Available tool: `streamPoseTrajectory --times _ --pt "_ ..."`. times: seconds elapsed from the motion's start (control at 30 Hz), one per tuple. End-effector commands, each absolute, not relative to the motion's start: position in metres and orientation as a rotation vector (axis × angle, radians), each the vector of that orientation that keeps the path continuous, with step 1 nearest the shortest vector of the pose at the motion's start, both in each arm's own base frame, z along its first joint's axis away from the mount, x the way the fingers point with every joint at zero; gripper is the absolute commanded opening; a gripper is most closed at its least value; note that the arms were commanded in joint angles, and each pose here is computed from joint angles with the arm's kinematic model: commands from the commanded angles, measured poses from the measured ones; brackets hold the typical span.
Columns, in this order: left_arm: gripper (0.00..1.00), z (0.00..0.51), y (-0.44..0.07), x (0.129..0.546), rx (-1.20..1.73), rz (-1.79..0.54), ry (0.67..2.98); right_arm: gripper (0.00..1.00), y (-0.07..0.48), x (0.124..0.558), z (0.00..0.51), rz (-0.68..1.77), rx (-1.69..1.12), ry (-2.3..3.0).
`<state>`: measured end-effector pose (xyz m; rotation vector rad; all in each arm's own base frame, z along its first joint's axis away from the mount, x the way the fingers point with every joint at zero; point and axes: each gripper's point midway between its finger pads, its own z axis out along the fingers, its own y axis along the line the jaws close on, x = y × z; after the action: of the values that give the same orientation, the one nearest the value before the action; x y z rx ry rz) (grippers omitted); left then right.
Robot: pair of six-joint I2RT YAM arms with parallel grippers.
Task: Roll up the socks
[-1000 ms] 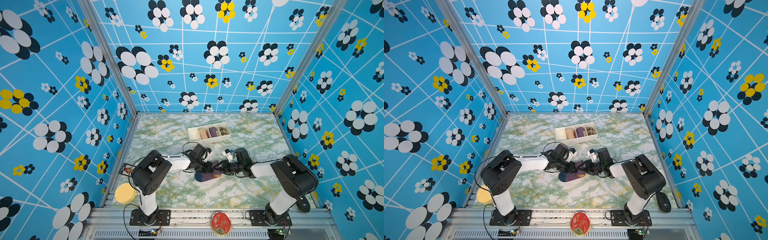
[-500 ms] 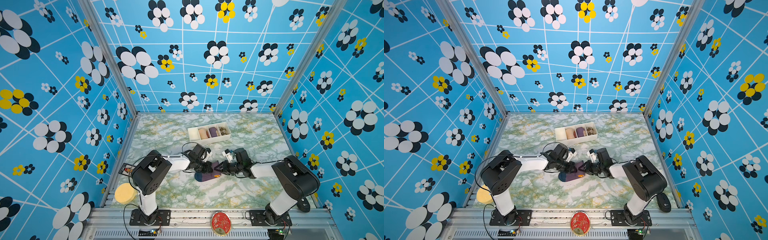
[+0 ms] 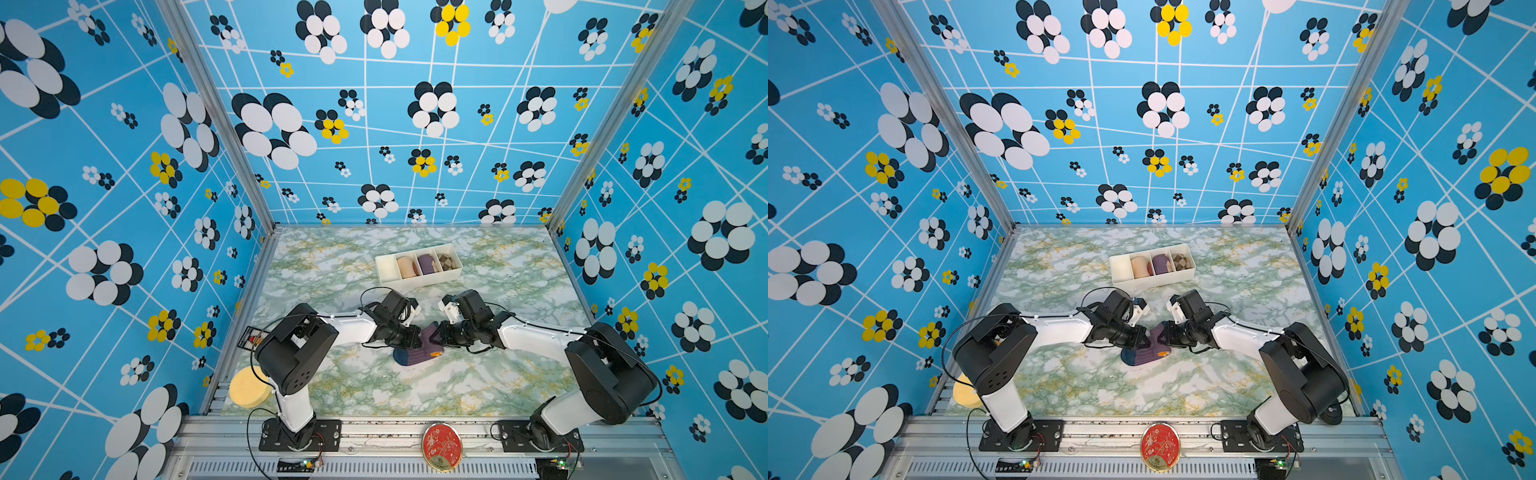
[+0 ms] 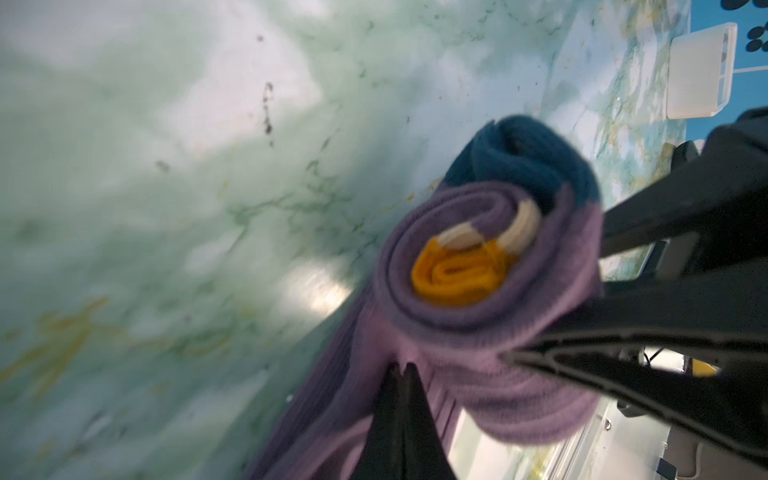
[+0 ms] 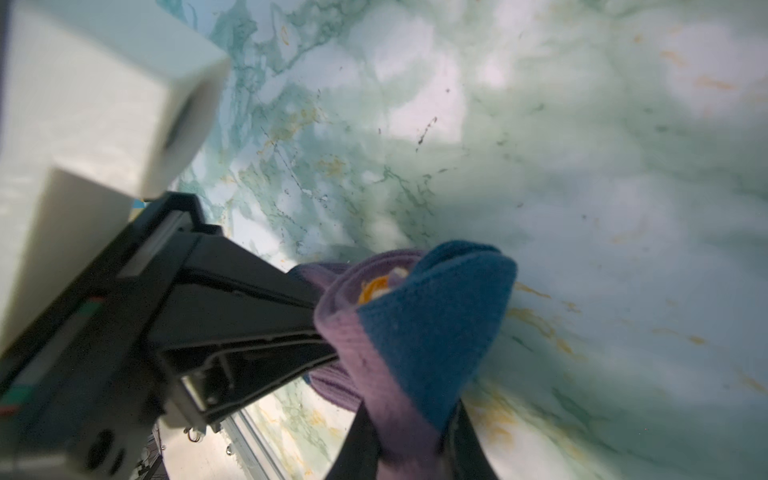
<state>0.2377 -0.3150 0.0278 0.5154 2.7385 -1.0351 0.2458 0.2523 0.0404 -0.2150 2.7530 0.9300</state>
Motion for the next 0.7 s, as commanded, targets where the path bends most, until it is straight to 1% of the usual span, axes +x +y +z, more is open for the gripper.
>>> streamPoseTrajectory --times 0.0,0.33,0.5,0.67 --pt "0.0 0.029 -0.298 0.23 0.479 -0.972 2.773 0.1 0.245 0.24 0.034 0.852 -0.237 2.81" --pt "0.0 -0.002 -0.28 0.21 0.457 -0.913 2.866 0.08 0.241 0.244 0.037 0.783 -0.265 2.816" --pt "0.0 -0.018 -0.266 0.206 0.463 -0.813 2.926 0.06 0.227 0.25 0.036 0.633 -0.274 2.834" --pt "0.0 -0.035 -0.255 0.207 0.417 -0.78 2.961 0.06 0.208 0.26 0.035 0.423 -0.291 2.849"
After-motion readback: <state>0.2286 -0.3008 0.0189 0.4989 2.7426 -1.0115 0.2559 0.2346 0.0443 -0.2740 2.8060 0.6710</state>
